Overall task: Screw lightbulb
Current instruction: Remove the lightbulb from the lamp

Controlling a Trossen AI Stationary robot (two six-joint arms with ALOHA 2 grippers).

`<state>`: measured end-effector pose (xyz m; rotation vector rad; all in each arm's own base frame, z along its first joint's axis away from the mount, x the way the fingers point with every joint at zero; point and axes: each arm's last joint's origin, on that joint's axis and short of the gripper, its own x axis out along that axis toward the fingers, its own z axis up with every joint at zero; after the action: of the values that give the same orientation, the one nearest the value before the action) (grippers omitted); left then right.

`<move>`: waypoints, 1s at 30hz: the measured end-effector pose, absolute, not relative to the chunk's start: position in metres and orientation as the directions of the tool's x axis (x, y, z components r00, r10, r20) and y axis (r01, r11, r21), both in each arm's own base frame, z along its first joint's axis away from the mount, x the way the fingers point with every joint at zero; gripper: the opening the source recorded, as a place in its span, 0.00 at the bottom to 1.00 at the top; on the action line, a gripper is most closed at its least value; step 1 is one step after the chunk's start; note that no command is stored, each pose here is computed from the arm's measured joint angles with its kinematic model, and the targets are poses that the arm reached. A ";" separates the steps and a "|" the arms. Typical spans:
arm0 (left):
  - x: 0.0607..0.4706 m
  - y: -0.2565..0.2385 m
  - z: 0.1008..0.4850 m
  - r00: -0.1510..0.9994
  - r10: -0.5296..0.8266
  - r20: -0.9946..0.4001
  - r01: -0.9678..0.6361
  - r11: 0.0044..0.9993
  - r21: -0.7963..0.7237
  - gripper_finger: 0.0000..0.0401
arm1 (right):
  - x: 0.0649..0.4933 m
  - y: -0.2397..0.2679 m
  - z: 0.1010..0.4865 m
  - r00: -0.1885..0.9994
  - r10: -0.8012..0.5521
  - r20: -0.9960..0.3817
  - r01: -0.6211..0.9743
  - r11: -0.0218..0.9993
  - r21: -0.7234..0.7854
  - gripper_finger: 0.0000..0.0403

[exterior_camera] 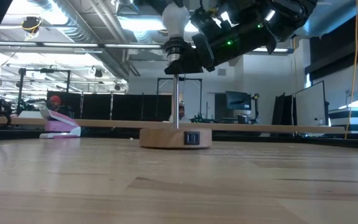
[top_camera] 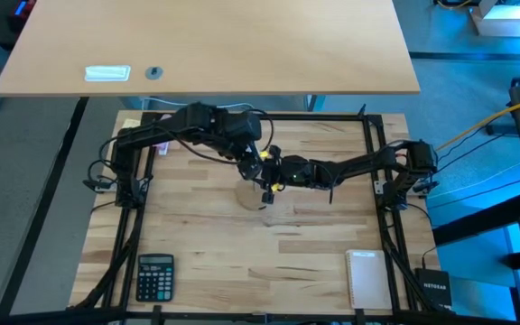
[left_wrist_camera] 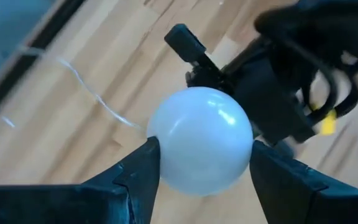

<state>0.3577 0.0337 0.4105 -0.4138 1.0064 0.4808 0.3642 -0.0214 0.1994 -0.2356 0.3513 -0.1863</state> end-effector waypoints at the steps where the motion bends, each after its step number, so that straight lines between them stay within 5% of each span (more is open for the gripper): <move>1: 0.358 0.032 0.411 0.454 0.187 -0.871 -0.581 0.804 -0.130 0.52 | 0.364 -0.021 0.199 0.921 -0.222 -0.319 0.139 0.955 -0.263 0.34; 12: 0.359 0.027 0.417 0.505 0.188 -0.843 -0.385 0.923 -0.024 0.53 | 0.364 -0.022 0.198 0.919 -0.229 -0.322 0.146 0.954 -0.260 0.33; 30: 0.320 0.052 0.470 0.700 0.263 -0.664 -0.351 0.936 0.001 0.53 | 0.364 -0.022 0.199 0.921 -0.226 -0.318 0.144 0.954 -0.261 0.32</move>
<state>0.3195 0.0516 0.4702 -0.1292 0.7188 0.3434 0.3644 -0.0225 0.1988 -0.2365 0.3529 -0.1922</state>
